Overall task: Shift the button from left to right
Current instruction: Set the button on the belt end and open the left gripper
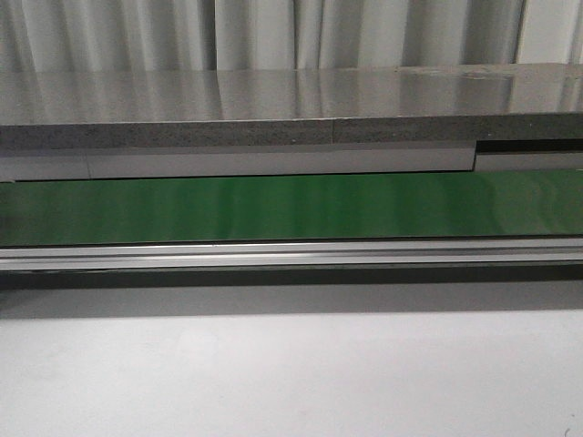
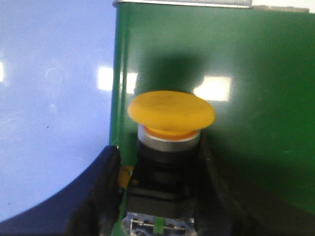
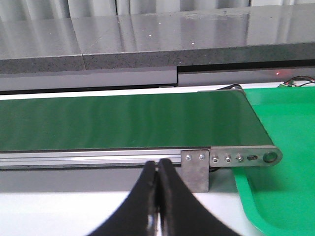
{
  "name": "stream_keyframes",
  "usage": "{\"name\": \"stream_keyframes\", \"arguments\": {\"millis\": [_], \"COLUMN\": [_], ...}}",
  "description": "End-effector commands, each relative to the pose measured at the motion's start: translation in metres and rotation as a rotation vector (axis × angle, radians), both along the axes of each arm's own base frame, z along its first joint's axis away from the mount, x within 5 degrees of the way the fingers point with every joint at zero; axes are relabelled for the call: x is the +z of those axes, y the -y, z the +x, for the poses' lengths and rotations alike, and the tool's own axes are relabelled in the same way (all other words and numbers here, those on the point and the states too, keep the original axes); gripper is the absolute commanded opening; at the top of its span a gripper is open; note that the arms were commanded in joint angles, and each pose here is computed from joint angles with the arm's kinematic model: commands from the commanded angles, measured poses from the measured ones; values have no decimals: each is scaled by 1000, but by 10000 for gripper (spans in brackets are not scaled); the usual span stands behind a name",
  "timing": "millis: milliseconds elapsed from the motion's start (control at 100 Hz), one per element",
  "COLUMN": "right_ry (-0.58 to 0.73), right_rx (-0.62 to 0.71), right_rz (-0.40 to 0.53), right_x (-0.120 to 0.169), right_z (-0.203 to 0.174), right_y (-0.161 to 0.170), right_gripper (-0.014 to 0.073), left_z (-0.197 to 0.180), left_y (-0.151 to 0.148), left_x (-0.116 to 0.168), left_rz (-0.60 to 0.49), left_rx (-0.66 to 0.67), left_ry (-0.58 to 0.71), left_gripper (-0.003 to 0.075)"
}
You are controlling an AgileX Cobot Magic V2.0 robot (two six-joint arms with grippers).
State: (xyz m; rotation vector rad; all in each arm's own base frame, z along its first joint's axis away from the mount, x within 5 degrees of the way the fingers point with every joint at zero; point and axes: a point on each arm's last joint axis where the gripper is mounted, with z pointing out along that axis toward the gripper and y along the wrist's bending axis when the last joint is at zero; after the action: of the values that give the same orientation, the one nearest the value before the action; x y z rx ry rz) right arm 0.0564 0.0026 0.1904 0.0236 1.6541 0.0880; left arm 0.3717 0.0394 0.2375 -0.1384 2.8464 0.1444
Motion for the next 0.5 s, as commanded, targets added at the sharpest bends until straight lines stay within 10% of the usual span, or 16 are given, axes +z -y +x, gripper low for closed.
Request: {"name": "stream_keyframes", "arguments": {"millis": [0,240,490], "right_ry": [119,119,119], "right_rx": [1,1,1], "right_rz": [-2,-2,-2], "right_x": [14,14,14], "right_z": [-2,-2,-2], "right_y": [0,0,0], "right_gripper": [-67,-67,-67], "left_z": [1,1,-3], "left_y": [2,3,10], "left_x": [24,24,30], "left_rz": [6,8,-60], "left_rx": [-12,-22,-57], "left_ry": [86,85,90], "left_gripper": [188,531,554]}}
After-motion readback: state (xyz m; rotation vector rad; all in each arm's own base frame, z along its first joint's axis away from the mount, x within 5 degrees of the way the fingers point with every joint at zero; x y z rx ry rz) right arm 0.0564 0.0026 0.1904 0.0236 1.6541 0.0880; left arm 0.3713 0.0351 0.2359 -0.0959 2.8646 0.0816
